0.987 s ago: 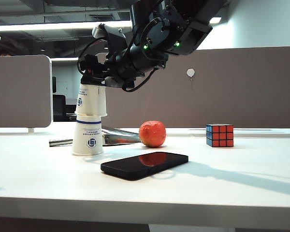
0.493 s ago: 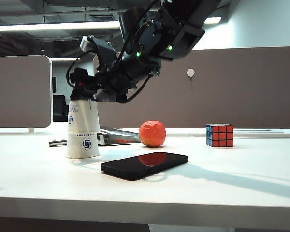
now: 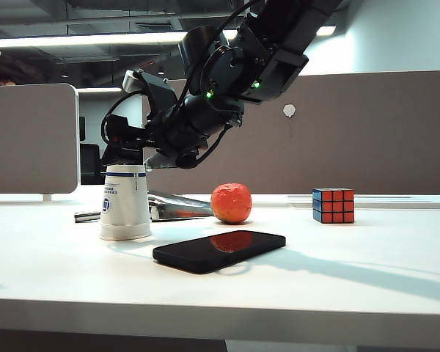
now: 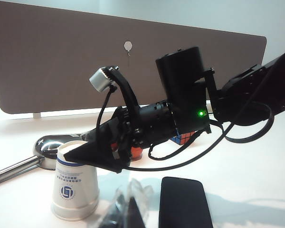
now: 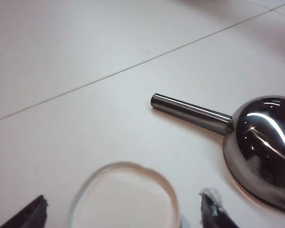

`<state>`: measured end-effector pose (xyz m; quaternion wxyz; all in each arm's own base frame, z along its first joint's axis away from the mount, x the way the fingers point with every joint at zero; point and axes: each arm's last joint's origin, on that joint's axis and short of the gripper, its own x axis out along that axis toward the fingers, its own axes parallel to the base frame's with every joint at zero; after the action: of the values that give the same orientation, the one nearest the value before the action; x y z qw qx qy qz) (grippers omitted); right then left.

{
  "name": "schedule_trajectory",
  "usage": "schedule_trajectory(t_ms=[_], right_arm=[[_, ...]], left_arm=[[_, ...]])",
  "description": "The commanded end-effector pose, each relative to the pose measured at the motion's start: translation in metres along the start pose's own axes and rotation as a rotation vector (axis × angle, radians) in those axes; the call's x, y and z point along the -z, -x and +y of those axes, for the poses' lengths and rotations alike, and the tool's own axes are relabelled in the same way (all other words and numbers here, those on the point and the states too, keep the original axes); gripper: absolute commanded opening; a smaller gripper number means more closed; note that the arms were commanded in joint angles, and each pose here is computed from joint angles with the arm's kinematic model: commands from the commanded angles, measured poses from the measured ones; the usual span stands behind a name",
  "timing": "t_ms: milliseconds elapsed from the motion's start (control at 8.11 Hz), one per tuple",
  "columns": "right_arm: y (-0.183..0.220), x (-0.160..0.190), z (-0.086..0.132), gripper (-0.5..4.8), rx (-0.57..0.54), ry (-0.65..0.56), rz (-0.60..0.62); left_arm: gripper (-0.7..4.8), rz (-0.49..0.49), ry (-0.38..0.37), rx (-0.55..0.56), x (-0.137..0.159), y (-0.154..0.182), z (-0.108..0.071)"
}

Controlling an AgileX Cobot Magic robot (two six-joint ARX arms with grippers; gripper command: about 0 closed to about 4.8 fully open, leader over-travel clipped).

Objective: Carefully pick up the cup on the right and stack it on top of the cup on the left.

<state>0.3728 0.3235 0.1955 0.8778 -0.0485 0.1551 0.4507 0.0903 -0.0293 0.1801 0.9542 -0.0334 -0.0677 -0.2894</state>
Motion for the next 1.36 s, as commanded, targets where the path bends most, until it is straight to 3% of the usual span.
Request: schedule_trajectory(t_ms=[123, 617, 740, 863, 1110, 1233, 1357], right_arm=[[0.039, -0.059, -0.018, 4.31, 0.088, -0.007, -0.227], [0.093, -0.087, -0.060, 3.70, 0.235, -0.040, -0.185], [0.121, -0.098, -0.066, 3.32, 0.300, 0.020, -0.119], [0.138, -0.101, -0.061, 3.32, 0.329, 0.072, -0.015], [0.157, -0.101, -0.054, 3.24, 0.387, 0.108, 0.077], [0.169, -0.102, -0.049, 3.22, 0.413, 0.115, 0.061], [0.230, -0.106, -0.026, 3.13, 0.520, 0.123, 0.012]], left_arm=[[-0.05, -0.013, -0.005, 0.008, -0.002, 0.000, 0.000], [-0.05, -0.013, -0.005, 0.008, -0.002, 0.000, 0.000], [-0.05, -0.013, -0.005, 0.008, -0.002, 0.000, 0.000], [-0.05, -0.013, -0.005, 0.008, -0.002, 0.000, 0.000], [-0.05, -0.013, -0.005, 0.008, -0.002, 0.000, 0.000], [-0.05, -0.014, -0.005, 0.007, -0.002, 0.000, 0.000], [-0.05, -0.014, -0.005, 0.005, -0.002, 0.000, 0.000]])
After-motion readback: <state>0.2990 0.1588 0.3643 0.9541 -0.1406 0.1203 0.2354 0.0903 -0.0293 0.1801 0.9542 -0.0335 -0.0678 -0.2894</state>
